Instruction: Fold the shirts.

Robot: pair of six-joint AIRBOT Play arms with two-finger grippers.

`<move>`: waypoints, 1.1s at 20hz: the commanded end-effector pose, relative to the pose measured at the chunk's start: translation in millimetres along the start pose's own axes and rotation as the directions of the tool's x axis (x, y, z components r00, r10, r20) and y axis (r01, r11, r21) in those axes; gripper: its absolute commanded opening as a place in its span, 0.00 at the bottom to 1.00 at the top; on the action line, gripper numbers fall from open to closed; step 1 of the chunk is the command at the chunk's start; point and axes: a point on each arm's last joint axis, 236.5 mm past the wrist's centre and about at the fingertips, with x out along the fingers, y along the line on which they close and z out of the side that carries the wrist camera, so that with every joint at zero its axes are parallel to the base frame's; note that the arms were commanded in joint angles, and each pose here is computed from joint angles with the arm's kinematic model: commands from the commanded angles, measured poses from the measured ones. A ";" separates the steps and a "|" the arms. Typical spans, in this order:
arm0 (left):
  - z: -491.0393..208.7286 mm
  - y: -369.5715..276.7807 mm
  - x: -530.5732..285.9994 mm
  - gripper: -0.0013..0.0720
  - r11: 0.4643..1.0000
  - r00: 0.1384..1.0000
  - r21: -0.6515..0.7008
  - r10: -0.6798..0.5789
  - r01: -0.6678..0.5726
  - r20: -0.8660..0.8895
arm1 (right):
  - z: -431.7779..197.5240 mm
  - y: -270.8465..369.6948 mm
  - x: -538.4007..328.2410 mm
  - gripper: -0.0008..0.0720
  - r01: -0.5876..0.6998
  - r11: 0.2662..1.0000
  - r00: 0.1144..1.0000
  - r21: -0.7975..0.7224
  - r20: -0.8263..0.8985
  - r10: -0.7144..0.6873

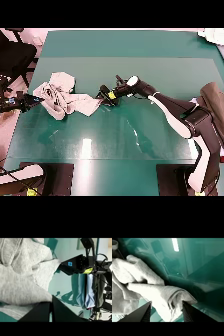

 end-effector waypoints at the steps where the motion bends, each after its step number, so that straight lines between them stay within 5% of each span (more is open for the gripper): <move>1: 1.0 -1.4 -0.3 0.05 1.000 1.000 0.001 -0.004 0.004 0.004 | 3.1 6.8 7.2 0.62 -0.021 1.000 0.999 0.012 0.035 0.020; 5: 0.6 -6.4 -0.4 0.05 1.000 1.000 0.000 -0.025 0.025 0.002 | 1.0 8.5 15.6 0.58 -0.060 0.996 0.998 0.073 0.015 0.059; 6: 0.1 -6.9 -0.4 0.05 1.000 1.000 0.000 -0.027 0.027 0.000 | 0.9 8.9 15.8 0.36 -0.062 0.995 0.998 0.073 0.014 0.061; 7: 0.0 -7.5 -0.4 0.05 1.000 1.000 0.000 -0.030 0.030 -0.001 | 1.5 12.2 14.7 0.02 -0.066 0.996 0.998 0.053 0.016 0.066; 16: 19.9 -112.7 8.1 0.05 0.947 0.951 0.132 -0.304 0.294 0.063 | 52.5 158.1 -104.3 0.03 -0.260 0.909 0.930 -0.325 0.168 0.327; 22: 62.7 -226.5 -3.6 0.05 0.879 0.912 0.348 -0.390 0.326 0.131 | 104.2 153.5 -300.2 0.03 -0.030 0.887 0.834 -0.461 0.478 0.276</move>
